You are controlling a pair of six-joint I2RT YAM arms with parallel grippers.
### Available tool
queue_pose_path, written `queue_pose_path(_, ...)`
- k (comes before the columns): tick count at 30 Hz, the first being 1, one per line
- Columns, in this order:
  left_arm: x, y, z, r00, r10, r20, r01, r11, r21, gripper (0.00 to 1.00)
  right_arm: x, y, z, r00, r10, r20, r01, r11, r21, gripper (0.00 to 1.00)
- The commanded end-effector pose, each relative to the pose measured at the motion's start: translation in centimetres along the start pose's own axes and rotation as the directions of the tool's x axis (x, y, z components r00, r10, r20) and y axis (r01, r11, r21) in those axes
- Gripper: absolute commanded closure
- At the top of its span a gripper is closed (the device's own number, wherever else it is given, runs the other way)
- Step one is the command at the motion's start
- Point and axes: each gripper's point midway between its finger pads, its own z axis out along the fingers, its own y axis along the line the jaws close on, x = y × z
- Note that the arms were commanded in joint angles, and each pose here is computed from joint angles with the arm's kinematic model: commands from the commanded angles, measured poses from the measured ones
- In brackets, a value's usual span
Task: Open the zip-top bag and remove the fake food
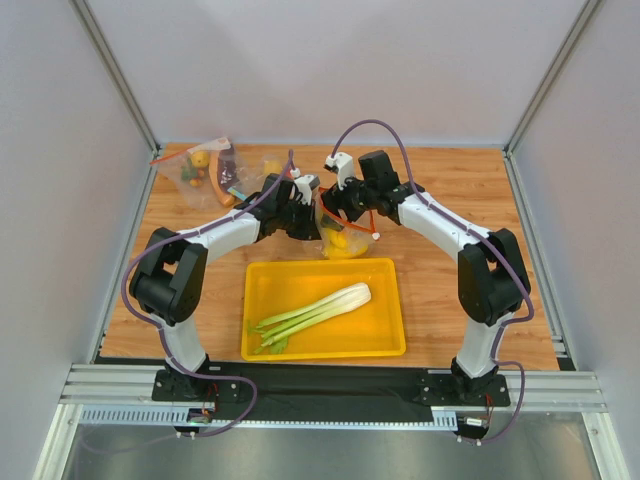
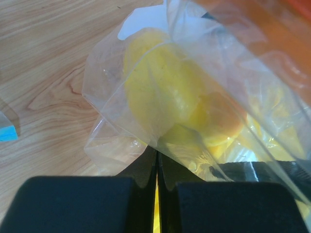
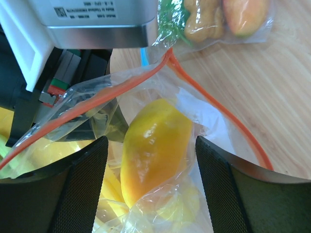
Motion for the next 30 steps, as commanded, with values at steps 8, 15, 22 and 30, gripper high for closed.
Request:
queue_pose_path(8,-2.1,-1.4,-0.6,0.997,0.060,0.051,-0.061,0.997,0.038,1.00,2.0,0.9,1.4,0.998,0.001,-0.069,-0.007,0.997,-0.081,0.20)
queue_pose_path(15,-2.1,-1.5,-0.6,0.997,0.061,0.051,-0.063,0.997,0.041,1.00,1.9,0.9,1.7,0.998,0.004,-0.064,-0.010,0.996,-0.093,0.52)
queue_pose_path(22,-2.0,-1.2,-0.5,0.998,0.055,0.043,-0.056,0.998,0.028,1.00,-1.5,0.2,-1.0,0.998,-0.007,0.069,0.005,0.999,0.037,0.59)
queue_pose_path(30,-1.8,-1.1,-0.4,0.998,0.044,0.034,-0.045,0.999,0.020,1.00,-3.9,-0.7,-4.9,0.975,-0.004,0.221,-0.040,0.980,0.195,0.60)
